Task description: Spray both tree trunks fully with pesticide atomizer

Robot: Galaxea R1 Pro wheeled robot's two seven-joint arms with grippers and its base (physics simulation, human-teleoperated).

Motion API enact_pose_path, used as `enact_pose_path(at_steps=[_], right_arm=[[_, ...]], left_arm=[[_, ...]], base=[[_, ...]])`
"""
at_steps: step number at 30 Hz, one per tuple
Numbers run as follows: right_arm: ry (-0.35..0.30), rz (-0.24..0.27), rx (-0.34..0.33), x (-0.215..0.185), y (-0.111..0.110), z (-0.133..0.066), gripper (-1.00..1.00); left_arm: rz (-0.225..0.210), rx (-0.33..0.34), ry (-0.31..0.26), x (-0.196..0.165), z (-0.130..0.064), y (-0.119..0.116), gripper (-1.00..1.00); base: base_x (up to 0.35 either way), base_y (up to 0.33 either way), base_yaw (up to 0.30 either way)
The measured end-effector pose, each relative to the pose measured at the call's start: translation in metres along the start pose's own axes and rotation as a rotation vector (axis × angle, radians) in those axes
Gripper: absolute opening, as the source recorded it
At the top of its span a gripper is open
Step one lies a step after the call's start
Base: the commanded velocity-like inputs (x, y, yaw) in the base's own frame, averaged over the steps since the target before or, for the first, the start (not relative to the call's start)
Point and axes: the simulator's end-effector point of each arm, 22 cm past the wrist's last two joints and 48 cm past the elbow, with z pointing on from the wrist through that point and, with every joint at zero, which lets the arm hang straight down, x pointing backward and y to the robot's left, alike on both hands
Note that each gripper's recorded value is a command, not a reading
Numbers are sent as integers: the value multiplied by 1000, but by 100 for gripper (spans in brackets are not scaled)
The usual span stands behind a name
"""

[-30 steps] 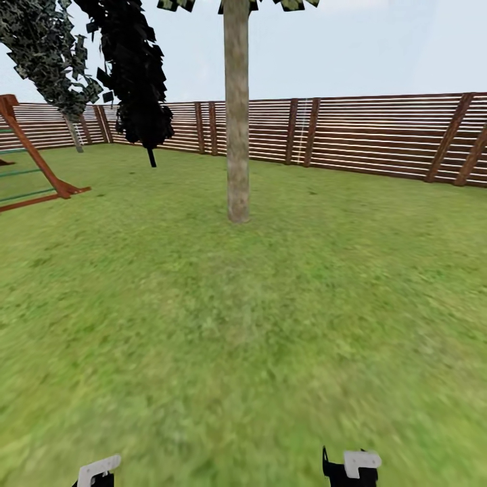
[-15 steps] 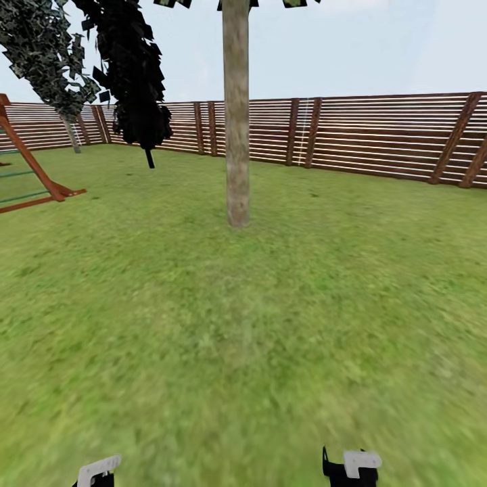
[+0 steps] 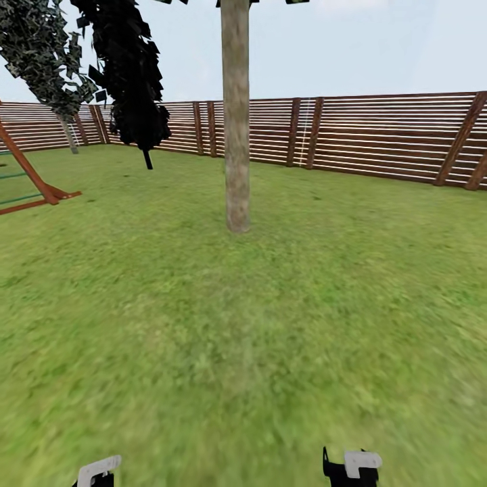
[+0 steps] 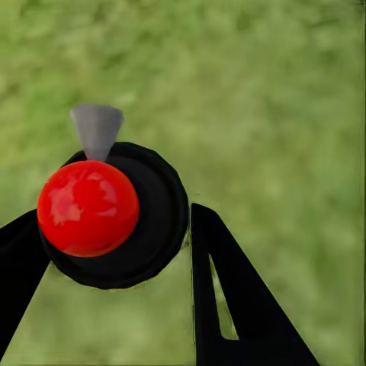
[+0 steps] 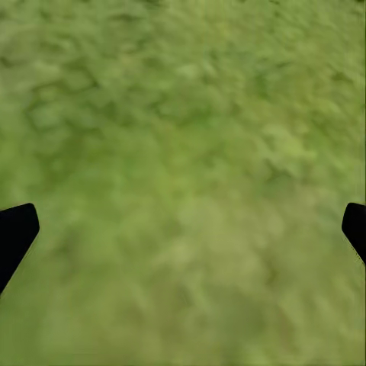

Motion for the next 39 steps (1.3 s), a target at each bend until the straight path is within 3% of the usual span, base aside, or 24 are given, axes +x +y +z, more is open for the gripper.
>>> enact_pose_path(at_steps=[39], right_arm=[[1,0,0,0,0,0,100]], left_arm=[[0,-1,0,0,0,0,-100]], base=[[345,0,0]])
